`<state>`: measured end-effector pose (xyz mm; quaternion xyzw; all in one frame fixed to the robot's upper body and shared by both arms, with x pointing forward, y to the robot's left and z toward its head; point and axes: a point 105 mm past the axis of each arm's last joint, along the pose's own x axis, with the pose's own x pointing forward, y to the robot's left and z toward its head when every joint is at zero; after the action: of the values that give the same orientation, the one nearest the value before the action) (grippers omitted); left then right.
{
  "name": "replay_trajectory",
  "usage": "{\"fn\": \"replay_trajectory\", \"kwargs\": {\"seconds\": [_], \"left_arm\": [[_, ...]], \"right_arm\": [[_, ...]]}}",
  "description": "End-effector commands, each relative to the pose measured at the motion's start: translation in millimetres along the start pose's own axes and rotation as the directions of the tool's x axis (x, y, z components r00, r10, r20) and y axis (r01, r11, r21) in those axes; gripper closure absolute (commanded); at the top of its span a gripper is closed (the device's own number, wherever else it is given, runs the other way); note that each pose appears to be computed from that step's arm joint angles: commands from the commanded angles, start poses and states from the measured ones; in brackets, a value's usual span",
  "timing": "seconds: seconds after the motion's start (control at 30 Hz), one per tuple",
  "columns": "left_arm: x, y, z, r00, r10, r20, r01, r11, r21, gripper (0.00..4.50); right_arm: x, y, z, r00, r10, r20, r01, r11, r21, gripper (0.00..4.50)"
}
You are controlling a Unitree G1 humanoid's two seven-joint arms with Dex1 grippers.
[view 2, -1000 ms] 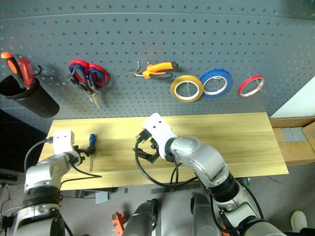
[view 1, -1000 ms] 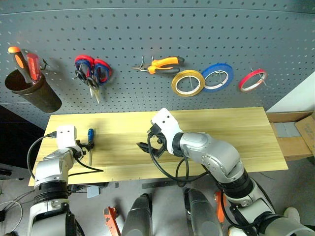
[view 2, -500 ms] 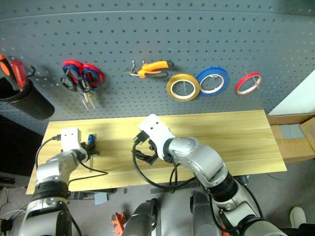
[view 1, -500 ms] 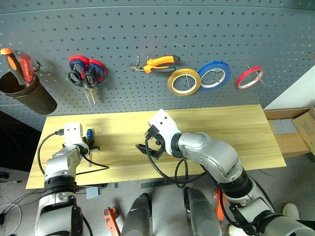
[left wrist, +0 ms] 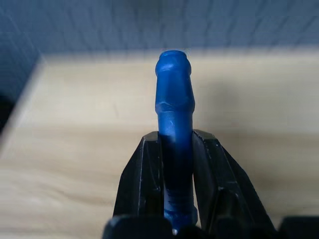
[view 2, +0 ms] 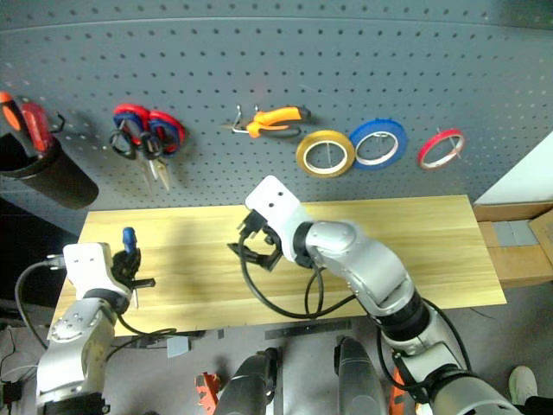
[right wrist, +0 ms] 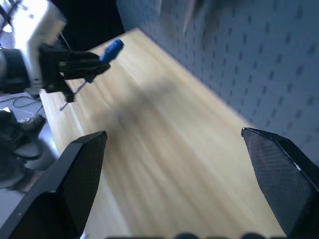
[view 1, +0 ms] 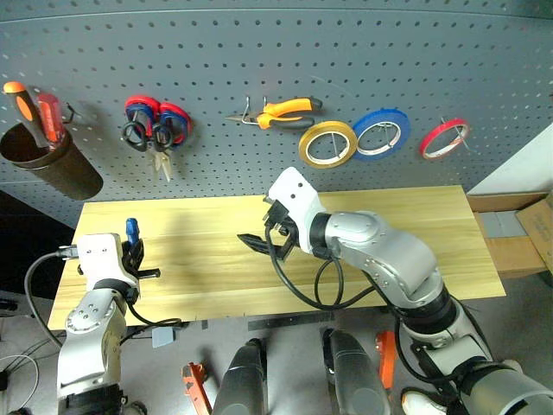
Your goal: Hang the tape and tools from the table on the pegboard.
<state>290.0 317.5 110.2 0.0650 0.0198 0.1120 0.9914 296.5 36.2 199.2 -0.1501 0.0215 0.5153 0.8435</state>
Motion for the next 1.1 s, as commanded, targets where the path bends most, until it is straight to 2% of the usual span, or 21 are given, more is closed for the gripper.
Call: {"fn": "replay_trajectory", "kwargs": {"seconds": [0.03,0.13,0.23,0.37,0.67,0.83,1.1], "left_arm": [[-17.7,3.7,50.4,0.978,0.019,0.207,-0.031,0.998,0.057,4.02],[-27.9,10.7,76.5,0.949,0.057,0.311,-0.095,0.99,0.108,4.02],[-35.2,18.2,103.9,0.905,0.093,0.415,-0.158,0.979,0.126,4.02],[-40.4,18.5,137.7,0.845,0.086,0.527,-0.193,0.97,0.151,4.02],[-17.0,13.3,221.5,0.705,-0.013,0.709,-0.145,0.976,0.162,4.02],[12.4,28.6,235.4,0.69,-0.003,0.724,-0.146,0.979,0.143,4.02],[58.0,27.5,217.8,0.702,0.034,0.712,-0.144,0.985,0.095,4.02]], "right_arm": [[-12.9,2.0,36.9,0.98,0.057,0.19,-0.033,0.991,-0.126,0.0],[-18.1,-4.8,40.4,0.969,0.075,0.236,-0.039,0.987,-0.155,0.0],[-22.6,-3.9,45.3,0.953,0.148,0.263,-0.108,0.981,-0.162,0.0],[-21.1,-4.6,50.1,0.943,0.195,0.268,-0.147,0.971,-0.19,0.0],[-14.9,-11.1,52.3,0.945,0.181,0.272,-0.121,0.967,-0.224,0.0],[-15.2,-16.1,51.1,0.952,0.142,0.272,-0.083,0.973,-0.216,0.0],[-18.8,-19.4,45.2,0.964,0.088,0.25,-0.032,0.975,-0.221,0.0]]}}
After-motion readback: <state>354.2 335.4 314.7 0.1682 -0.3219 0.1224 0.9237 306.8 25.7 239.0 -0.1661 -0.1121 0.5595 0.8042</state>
